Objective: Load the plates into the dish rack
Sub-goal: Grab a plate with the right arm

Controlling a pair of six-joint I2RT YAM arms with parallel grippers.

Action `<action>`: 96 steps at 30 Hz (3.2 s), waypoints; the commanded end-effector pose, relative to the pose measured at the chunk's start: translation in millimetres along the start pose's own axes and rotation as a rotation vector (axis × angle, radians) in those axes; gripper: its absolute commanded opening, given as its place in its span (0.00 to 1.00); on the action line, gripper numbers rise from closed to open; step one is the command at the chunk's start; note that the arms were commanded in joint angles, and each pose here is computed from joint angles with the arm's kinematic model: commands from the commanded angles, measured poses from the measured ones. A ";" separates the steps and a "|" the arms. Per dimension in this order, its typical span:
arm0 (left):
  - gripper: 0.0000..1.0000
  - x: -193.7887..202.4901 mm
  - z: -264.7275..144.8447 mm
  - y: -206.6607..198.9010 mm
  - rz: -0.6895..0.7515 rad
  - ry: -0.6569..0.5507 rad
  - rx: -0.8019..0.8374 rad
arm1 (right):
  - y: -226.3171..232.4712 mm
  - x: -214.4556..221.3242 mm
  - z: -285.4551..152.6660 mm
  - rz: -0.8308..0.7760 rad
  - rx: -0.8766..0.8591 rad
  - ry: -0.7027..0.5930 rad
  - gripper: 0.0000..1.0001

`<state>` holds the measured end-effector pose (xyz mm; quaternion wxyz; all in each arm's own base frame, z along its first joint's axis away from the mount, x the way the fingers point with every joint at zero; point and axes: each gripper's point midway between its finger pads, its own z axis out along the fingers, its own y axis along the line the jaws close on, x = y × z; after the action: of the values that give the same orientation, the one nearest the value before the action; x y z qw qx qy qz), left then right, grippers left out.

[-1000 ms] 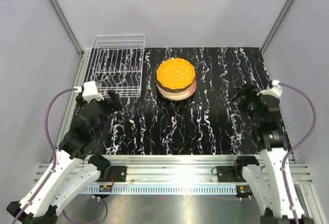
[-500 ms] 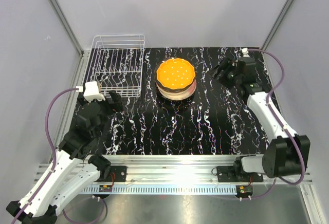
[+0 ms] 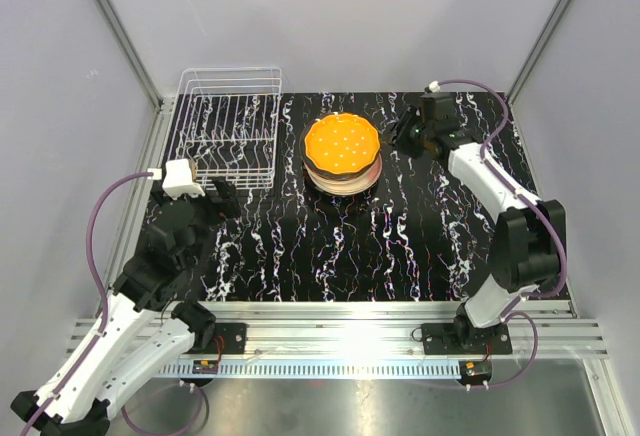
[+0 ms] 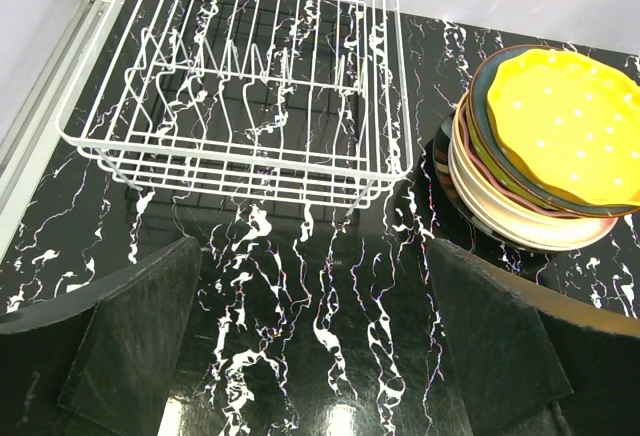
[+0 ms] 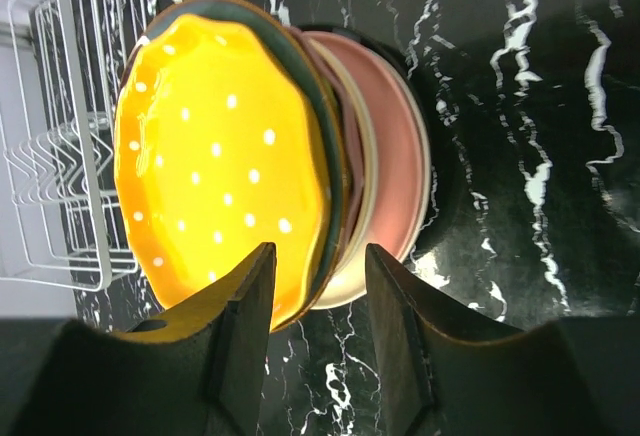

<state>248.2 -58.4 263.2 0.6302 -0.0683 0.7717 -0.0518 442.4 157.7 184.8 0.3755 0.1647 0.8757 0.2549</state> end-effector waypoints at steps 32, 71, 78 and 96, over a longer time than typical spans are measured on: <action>0.99 -12.0 -1.8 -12.2 -0.016 -0.050 0.056 | 26.7 19.6 33.2 -0.038 -0.008 0.080 0.22; 0.99 -9.0 -0.3 -15.8 -0.001 -0.043 0.069 | 33.2 25.0 54.9 -0.008 0.006 0.177 0.43; 0.99 -9.1 -1.1 -17.6 0.002 -0.042 0.080 | 26.8 29.2 62.8 -0.013 0.040 0.190 0.35; 0.99 -16.1 -6.0 -4.9 -0.032 -0.051 0.007 | 67.1 3.0 35.8 0.068 -0.076 0.122 0.00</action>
<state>246.3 -65.8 259.7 0.6279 -0.0536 0.7745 -0.0549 468.8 202.8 137.6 0.2769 0.1729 0.9157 0.2343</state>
